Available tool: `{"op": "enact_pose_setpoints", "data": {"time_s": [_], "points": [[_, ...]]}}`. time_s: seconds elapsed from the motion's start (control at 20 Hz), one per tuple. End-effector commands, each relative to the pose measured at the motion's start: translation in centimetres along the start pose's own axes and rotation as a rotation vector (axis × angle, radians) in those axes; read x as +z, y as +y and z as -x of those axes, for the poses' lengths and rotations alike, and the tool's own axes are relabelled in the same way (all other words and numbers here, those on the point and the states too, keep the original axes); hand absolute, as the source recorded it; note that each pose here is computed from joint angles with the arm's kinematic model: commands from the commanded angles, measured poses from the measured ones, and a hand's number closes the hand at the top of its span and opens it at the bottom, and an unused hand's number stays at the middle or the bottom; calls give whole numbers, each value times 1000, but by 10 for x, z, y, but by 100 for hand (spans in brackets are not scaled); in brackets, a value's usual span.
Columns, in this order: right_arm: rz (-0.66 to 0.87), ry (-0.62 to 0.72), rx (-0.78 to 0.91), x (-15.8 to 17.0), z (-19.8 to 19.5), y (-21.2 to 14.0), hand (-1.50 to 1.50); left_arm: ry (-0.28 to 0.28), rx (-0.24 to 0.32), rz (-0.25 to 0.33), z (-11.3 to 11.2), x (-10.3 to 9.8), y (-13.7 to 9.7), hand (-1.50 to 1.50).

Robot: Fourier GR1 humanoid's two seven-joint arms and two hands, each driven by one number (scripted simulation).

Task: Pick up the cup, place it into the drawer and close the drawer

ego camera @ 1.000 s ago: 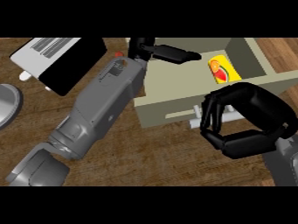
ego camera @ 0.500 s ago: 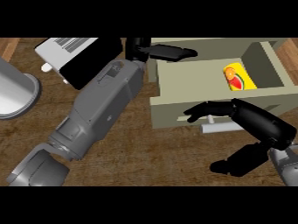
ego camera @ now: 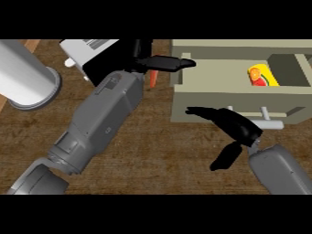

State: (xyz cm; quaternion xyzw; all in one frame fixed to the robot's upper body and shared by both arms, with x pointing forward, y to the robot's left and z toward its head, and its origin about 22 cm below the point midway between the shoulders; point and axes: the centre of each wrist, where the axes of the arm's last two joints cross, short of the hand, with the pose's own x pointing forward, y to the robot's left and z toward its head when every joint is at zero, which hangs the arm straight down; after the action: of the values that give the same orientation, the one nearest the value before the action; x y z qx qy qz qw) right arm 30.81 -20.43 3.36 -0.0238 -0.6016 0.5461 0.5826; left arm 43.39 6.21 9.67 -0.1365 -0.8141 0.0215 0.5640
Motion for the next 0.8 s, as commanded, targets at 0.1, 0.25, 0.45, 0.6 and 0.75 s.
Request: {"op": "enact_pose_setpoints", "data": {"time_s": [0.1,0.25,0.45,0.6,0.75], "points": [[-26,119,40,-26,52,-6,150,-19,31,-26,4,13,20,-150],[31,125,29,-33,73,4,150,-18,22,-30,-2,11,46,-150],[183,45,-17,-46,64,-49,150,10,56,2,7,27,65,-150],[290,46,-30,-36,76,-75,150,1,40,6,-1,26,79,-150],[350,51,-22,-40,65,-110,150,0,57,25,-1,30,80,-150]]}}
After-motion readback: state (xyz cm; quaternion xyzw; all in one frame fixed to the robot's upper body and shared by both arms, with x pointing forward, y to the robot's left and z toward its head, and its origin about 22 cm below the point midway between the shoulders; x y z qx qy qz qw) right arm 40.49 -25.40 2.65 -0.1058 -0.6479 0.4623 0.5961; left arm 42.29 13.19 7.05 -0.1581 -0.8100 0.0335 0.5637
